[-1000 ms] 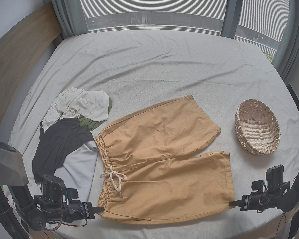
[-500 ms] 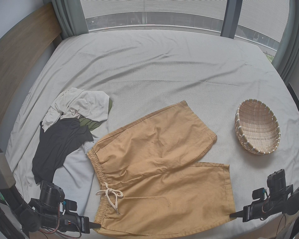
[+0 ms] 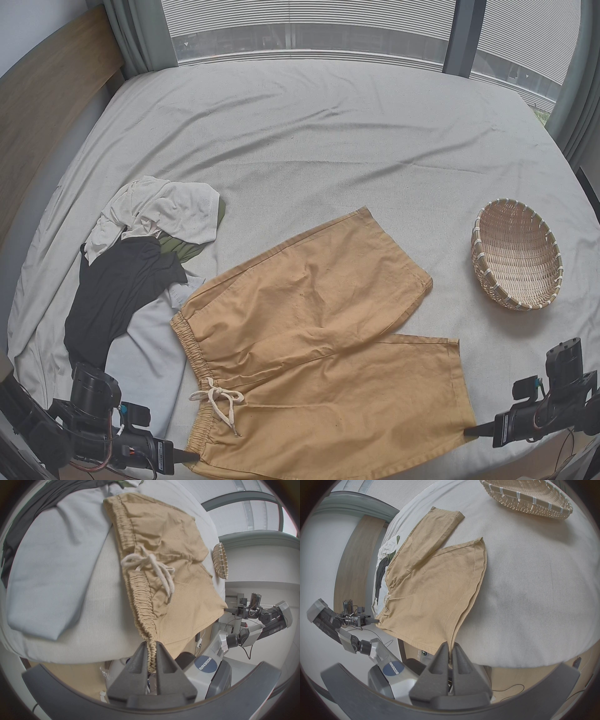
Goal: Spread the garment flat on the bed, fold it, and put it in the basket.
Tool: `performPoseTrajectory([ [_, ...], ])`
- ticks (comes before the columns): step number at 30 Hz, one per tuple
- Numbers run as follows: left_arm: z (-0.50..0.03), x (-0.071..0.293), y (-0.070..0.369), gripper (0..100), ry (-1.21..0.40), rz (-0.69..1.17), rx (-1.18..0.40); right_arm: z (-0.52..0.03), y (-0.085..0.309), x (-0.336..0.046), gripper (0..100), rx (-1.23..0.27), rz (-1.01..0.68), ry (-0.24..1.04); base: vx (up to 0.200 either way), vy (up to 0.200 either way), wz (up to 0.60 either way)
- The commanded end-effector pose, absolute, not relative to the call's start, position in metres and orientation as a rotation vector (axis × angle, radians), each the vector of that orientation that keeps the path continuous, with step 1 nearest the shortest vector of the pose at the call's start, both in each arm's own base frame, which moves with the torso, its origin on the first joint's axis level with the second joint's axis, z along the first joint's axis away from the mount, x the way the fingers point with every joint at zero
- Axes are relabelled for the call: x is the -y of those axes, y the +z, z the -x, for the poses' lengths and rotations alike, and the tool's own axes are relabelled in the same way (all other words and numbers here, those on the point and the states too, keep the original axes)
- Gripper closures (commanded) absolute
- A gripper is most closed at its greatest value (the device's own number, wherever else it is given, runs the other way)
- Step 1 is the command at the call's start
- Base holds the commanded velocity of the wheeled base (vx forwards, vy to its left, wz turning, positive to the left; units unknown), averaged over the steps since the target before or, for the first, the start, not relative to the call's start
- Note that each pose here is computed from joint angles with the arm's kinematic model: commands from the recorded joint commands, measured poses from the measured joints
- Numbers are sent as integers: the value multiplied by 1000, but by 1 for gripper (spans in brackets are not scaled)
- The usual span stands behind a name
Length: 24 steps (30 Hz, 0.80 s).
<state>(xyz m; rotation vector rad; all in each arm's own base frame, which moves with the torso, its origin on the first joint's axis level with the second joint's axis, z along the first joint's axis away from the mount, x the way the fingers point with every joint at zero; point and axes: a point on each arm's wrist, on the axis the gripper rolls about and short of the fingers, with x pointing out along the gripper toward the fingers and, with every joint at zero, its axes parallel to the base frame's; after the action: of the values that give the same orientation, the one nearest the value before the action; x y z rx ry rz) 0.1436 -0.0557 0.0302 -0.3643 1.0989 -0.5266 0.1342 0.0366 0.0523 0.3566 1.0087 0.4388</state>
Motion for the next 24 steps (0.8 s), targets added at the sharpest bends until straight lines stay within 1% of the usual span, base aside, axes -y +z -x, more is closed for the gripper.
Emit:
performPoseTrajectory([
  [1,-154,58,42,100,-539,424,-935,-166,77,-34,100,-826,-390,428,0,0,0],
  [6,-167,62,57,100,-540,537,-775,-187,104,-37,100,-705,-405,447,0,0,0],
  [9,-170,63,62,100,-537,568,-725,-197,115,-40,100,-662,-423,458,0,0,0],
  [12,-171,63,63,100,-513,595,-712,-208,128,-41,100,-612,-436,464,0,0,0],
  [14,-171,63,63,100,-513,595,-712,-208,128,-41,100,-612,-436,464,0,0,0],
  [16,-172,62,64,100,-492,602,-702,-224,142,-43,100,-563,-463,465,0,0,0],
  [24,-173,60,63,100,-445,626,-701,-265,148,-48,100,-539,-470,462,0,0,0],
])
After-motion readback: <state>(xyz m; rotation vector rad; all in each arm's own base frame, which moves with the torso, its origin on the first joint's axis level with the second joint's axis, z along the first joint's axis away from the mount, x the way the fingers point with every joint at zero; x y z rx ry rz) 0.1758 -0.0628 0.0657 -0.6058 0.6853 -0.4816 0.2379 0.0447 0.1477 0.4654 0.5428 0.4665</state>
